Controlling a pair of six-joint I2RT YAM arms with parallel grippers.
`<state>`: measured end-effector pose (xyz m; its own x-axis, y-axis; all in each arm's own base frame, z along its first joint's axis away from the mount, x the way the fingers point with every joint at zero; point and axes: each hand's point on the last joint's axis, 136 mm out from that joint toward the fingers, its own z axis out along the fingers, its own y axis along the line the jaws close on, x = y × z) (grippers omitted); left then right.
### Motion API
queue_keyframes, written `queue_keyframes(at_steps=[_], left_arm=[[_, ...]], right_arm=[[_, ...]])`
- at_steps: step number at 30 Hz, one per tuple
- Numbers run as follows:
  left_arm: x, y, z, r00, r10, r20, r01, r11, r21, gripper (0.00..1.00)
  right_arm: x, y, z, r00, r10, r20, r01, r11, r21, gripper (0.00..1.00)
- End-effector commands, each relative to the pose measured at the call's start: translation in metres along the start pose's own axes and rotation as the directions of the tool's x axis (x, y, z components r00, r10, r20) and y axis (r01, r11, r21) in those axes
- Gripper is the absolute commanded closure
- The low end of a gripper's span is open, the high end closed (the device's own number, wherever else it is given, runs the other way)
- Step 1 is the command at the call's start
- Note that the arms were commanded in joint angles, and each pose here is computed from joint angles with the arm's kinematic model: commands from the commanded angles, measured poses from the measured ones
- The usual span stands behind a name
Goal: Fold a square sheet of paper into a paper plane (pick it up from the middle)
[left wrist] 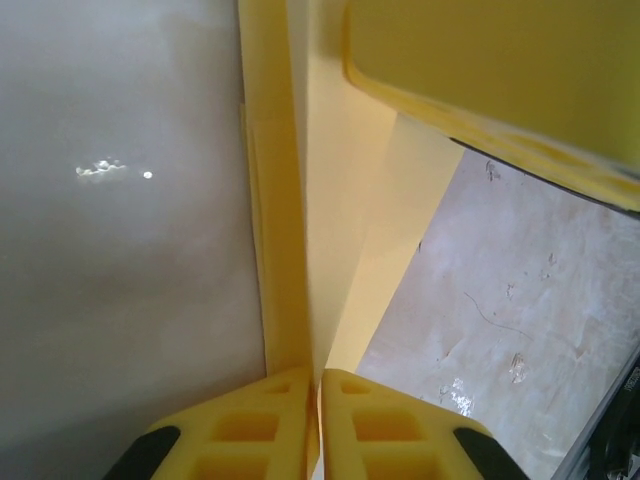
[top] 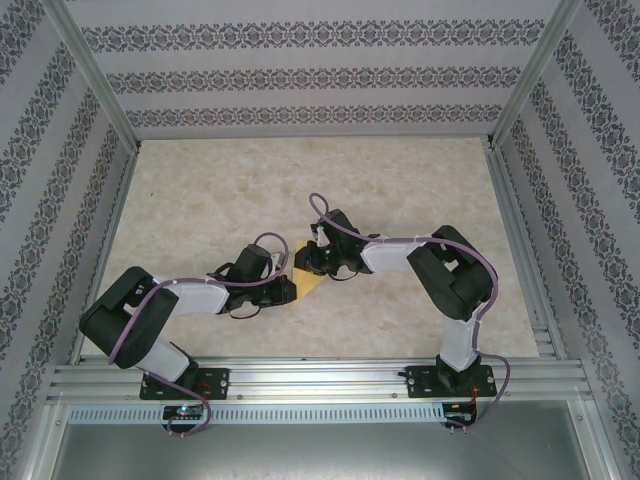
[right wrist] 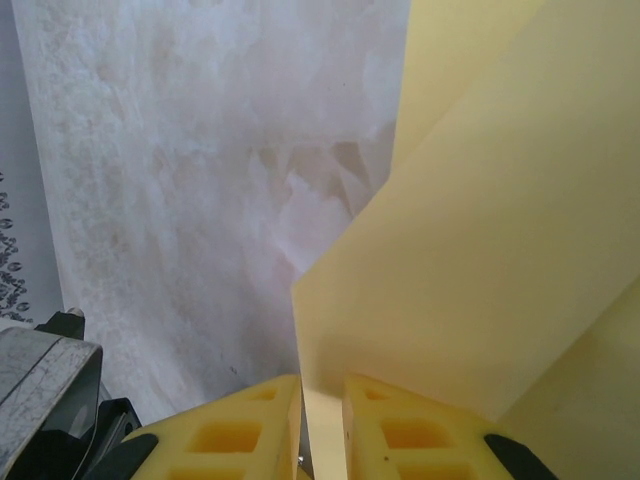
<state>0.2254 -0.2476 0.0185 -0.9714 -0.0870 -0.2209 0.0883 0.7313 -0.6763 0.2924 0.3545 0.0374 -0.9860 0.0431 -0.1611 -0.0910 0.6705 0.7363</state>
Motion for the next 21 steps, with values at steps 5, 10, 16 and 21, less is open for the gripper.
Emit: queue_keyframes(at_steps=[5,10,16,21], left_arm=[[-0.004,0.000,-0.004,1.000,0.005,0.027,-0.005,1.000,-0.014,0.82],[-0.004,0.000,-0.006,0.999,0.011,0.032,-0.010,1.000,-0.016,0.86],[-0.003,0.002,-0.004,1.000,0.010,0.024,-0.010,1.000,-0.021,0.89],[0.002,0.006,-0.003,1.000,0.006,0.007,-0.006,0.999,-0.033,0.89]], right_arm=[[-0.015,-0.005,0.003,1.000,0.001,0.029,-0.002,1.000,0.016,0.81],[-0.014,-0.009,0.006,1.000,0.005,0.023,-0.006,1.000,0.027,0.81],[-0.010,-0.019,0.010,1.000,0.020,0.012,-0.021,0.998,0.052,0.81],[-0.007,-0.030,0.017,0.999,0.036,-0.001,-0.036,0.997,0.071,0.81]])
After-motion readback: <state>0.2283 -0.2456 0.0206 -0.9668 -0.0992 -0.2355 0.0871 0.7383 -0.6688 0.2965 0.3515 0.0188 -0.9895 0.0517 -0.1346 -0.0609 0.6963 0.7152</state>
